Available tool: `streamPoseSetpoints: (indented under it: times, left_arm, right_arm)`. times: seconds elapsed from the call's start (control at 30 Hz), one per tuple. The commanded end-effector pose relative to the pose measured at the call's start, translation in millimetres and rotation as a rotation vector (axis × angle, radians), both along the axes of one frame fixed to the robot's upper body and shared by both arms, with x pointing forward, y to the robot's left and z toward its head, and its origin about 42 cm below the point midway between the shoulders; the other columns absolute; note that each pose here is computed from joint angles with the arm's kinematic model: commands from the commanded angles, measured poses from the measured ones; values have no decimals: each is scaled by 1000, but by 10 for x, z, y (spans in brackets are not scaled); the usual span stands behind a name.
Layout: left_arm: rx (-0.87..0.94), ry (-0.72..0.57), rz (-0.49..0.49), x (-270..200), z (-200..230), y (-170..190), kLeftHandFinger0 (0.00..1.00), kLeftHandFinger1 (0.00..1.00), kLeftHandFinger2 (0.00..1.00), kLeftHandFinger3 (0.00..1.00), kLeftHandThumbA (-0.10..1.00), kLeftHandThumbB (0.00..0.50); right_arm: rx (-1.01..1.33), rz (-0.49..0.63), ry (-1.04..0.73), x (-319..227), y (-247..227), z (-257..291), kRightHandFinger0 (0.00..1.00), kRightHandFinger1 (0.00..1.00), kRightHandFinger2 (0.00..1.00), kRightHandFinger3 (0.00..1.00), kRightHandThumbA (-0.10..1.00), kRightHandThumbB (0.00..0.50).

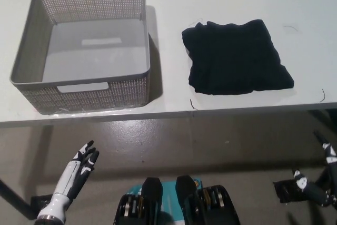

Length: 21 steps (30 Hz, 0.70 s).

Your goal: Use the right hand to pick up a t shirt on the right hand side and place it into a contianer on the left side

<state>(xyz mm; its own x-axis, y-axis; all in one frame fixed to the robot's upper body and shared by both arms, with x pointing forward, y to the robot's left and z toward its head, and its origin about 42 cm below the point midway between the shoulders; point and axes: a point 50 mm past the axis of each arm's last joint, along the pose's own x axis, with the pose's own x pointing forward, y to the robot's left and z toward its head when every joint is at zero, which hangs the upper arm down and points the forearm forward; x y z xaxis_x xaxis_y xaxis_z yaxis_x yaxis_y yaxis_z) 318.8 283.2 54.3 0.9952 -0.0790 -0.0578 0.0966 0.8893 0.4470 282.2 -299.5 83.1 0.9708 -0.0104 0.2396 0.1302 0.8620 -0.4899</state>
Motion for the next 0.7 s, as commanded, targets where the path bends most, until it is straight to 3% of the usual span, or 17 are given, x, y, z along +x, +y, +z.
streamPoseSetpoints:
  times: [0.0, 0.07, 0.1, 0.17, 0.33, 0.43, 0.67]
  left_arm:
    - [46, -84, -26, 97, 156, 74, 864, 918, 1000, 1000, 1000, 366]
    - [38, -87, -21, 97, 156, 76, 863, 907, 1000, 1000, 1000, 364]
    - [35, -85, -22, 98, 156, 75, 863, 907, 1000, 1000, 1000, 363]
    - [35, -87, -21, 97, 161, 70, 862, 907, 1000, 1000, 1000, 356]
    - [25, -96, -22, 103, 166, 45, 851, 902, 996, 1000, 1000, 357]
    - [27, -97, -25, 117, 173, 35, 837, 897, 991, 1000, 1000, 365]
    - [34, -106, -29, 148, 192, 32, 823, 882, 969, 1000, 1000, 373]
  right_arm:
    - [-134, -14, -132, 143, 45, 481, 1000, 1000, 1000, 1000, 711, 317]
    - [-192, -22, -138, 213, 91, 619, 1000, 1000, 1000, 1000, 712, 332]
    - [-220, -33, -154, 292, 137, 742, 1000, 1000, 1000, 1000, 727, 390]
    - [-260, -49, -166, 404, 203, 893, 1000, 1000, 1000, 1000, 757, 434]
    - [-325, -62, -209, 706, 355, 1200, 1000, 1000, 1000, 1000, 746, 495]
    - [-367, -69, -224, 882, 454, 1347, 1000, 1000, 1000, 1000, 670, 500]
    - [-435, -81, -224, 1188, 620, 1428, 1000, 1000, 1000, 1000, 704, 500]
